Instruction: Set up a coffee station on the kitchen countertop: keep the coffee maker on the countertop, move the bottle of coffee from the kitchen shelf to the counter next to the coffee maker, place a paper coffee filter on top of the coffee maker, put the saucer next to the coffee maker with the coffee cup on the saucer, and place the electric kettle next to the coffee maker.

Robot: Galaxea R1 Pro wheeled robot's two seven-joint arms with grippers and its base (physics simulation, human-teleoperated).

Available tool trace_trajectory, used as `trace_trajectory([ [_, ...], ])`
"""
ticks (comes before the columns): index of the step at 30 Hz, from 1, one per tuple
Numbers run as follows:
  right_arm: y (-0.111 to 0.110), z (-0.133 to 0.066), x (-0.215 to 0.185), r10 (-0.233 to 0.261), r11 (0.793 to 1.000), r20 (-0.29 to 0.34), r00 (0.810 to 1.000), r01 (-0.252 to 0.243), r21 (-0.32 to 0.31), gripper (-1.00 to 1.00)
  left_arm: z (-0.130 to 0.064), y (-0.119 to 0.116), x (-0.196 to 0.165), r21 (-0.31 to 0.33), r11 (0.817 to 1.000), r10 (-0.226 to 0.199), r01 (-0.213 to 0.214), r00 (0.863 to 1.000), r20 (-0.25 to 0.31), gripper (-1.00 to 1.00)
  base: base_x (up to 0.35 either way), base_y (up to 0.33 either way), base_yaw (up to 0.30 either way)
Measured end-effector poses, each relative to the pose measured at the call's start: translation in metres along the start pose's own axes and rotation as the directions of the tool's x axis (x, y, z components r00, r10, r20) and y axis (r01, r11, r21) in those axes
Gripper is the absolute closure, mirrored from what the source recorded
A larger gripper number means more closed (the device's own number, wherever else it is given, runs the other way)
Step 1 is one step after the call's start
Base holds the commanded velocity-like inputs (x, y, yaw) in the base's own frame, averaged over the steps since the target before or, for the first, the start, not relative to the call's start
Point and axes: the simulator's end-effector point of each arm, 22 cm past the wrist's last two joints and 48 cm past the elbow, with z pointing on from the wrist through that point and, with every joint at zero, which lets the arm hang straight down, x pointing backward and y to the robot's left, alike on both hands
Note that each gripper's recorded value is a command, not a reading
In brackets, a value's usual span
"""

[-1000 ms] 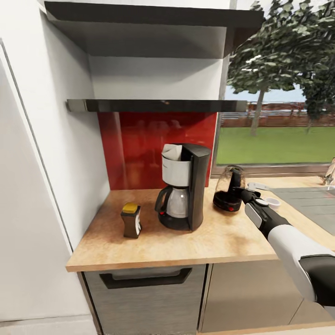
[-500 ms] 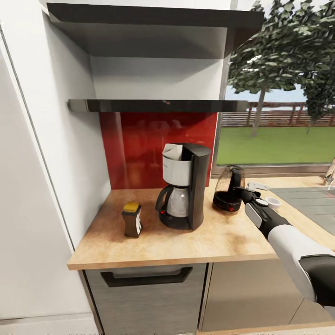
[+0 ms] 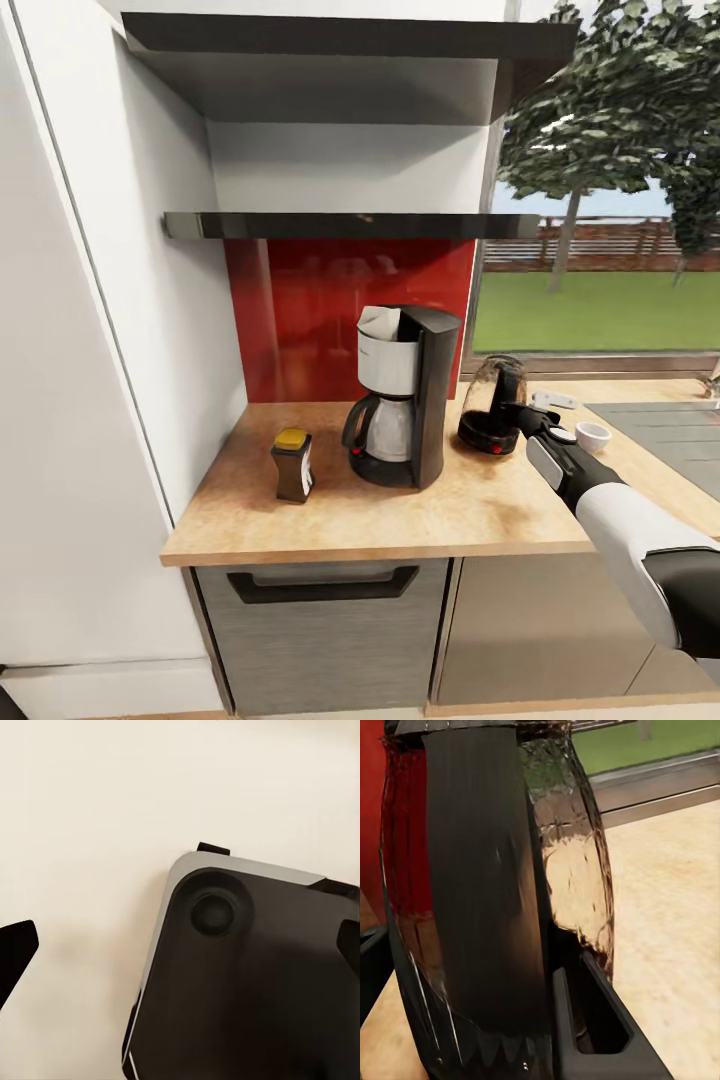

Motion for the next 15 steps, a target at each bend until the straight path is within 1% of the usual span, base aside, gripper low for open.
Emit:
trace_trajectory([
  [7, -0.001, 0.004, 0.012, -0.001, 1.0, -0.007, 1.0, 0.001, 0.001, 1.0, 0.006, 0.0, 0.004, -0.001, 1.0, 0.0, 0.0, 1.0, -0.007, -1.0, 0.0, 0.0, 0.093],
  [15, -0.001, 0.004, 0.012, -0.002, 1.0, -0.007, 1.0, 0.002, 0.002, 1.0, 0.006, 0.0, 0.004, -0.001, 1.0, 0.0, 0.0, 1.0, -0.007, -1.0, 0.0, 0.0, 0.007],
])
